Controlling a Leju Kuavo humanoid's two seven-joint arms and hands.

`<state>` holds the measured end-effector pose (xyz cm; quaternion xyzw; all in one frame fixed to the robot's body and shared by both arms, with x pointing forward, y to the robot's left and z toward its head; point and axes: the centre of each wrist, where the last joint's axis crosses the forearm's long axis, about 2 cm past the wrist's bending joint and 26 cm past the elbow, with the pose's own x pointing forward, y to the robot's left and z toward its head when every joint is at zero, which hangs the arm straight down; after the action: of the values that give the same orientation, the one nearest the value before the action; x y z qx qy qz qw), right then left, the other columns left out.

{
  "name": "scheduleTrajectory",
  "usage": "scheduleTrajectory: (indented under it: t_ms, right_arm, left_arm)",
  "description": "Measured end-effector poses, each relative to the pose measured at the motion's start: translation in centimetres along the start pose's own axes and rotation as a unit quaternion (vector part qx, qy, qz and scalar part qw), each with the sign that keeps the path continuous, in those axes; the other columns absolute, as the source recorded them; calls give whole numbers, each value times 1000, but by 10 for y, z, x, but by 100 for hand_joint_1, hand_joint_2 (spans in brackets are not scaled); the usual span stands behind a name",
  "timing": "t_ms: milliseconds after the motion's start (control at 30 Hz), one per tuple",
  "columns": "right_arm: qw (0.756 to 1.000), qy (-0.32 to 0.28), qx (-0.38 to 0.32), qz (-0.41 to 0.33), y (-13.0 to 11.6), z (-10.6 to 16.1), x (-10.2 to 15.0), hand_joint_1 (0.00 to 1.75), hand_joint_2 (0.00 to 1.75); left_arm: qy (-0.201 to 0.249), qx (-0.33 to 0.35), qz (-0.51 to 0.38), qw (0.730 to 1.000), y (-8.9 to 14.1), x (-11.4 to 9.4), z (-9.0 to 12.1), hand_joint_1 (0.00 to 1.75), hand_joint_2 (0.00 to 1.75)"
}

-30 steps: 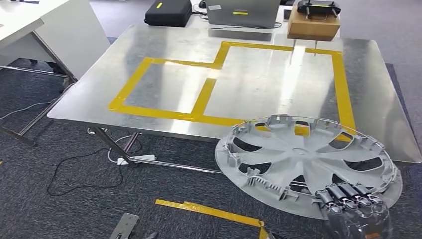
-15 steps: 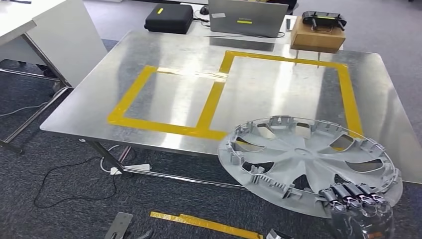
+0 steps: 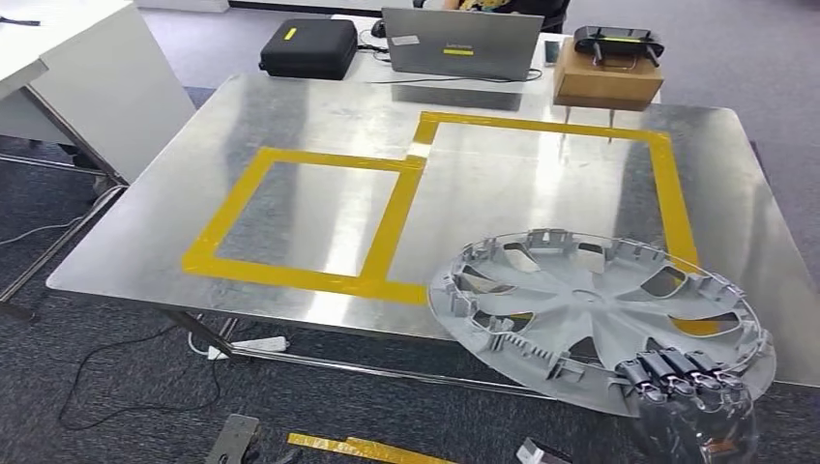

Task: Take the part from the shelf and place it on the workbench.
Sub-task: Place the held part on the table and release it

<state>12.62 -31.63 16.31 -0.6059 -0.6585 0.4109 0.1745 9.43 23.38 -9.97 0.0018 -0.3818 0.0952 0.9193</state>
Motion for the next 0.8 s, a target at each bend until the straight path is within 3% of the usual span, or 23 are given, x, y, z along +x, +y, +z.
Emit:
scheduleTrajectory:
  t_ms: [800]
  right_arm:
    - [1000, 12, 12, -6, 6, 4, 2, 175, 175]
  left_arm:
    - [4, 10, 2, 1000, 2, -3, 2, 0, 175]
